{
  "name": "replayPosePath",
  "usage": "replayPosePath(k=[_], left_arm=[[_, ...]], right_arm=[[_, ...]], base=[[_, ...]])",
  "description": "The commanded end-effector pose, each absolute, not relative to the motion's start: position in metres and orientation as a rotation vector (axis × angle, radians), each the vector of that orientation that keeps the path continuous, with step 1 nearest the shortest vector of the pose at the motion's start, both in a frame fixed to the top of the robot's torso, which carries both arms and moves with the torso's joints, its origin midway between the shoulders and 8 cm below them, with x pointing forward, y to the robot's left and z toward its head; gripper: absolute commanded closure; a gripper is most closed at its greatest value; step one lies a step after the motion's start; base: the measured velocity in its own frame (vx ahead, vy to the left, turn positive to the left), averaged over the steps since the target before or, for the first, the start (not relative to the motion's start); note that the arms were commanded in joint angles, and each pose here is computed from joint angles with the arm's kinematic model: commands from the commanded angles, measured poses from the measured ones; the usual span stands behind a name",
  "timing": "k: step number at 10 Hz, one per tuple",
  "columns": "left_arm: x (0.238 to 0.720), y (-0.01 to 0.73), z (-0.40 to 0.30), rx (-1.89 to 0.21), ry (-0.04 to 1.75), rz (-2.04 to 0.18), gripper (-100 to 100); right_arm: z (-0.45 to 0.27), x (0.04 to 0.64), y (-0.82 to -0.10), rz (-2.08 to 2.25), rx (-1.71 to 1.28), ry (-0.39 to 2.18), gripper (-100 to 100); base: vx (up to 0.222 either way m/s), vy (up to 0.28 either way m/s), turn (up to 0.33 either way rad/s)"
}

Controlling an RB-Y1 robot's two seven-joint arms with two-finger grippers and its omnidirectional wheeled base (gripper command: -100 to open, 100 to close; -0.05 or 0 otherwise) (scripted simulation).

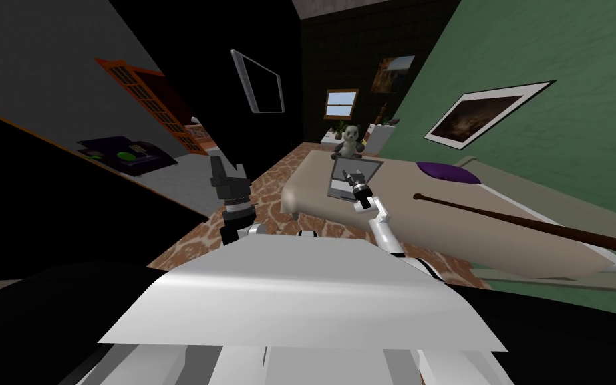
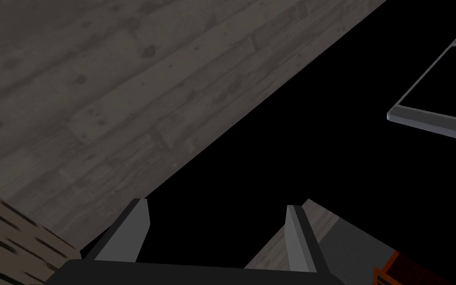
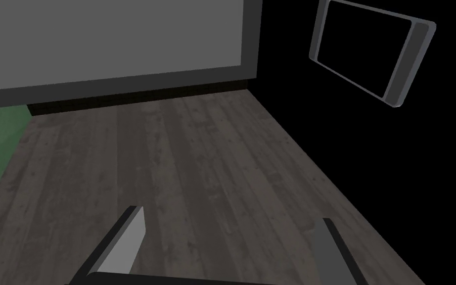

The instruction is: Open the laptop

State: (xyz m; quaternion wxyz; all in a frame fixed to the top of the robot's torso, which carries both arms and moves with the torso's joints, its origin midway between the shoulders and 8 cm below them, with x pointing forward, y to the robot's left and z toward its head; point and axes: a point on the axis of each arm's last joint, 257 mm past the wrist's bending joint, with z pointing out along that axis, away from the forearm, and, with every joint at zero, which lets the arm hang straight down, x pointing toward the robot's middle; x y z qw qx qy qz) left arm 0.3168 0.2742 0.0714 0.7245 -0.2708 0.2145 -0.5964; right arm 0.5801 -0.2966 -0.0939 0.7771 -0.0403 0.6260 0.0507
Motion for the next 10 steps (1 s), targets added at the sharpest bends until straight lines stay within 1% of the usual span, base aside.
replayPosePath(k=[1, 2, 5, 10], left_arm=[[0.317, 0.274, 0.071, -0.597, 0.473, -1.316, 0], [0.317, 0.274, 0.071, -0.597, 0.473, -1.316, 0], [0.317, 0.274, 0.071, -0.597, 0.473, -1.316, 0], [0.317, 0.274, 0.071, -0.597, 0.473, -1.316, 0]], right_arm=[[-0.108, 0.598, -0.321, -0.033, -0.134, 1.41, -100], [-0.103, 0.608, -0.331, -0.113, -0.168, 1.415, -100], [-0.118, 0.618, -0.353, -0.213, -0.191, 1.464, -100], [-0.122, 0.644, -0.419, -0.54, -0.274, 1.537, -100]], base=[[0.0, 0.054, 0.109], [0.007, 0.078, 0.159], [0.013, 0.054, 0.094], [0.018, 0.054, 0.141]])
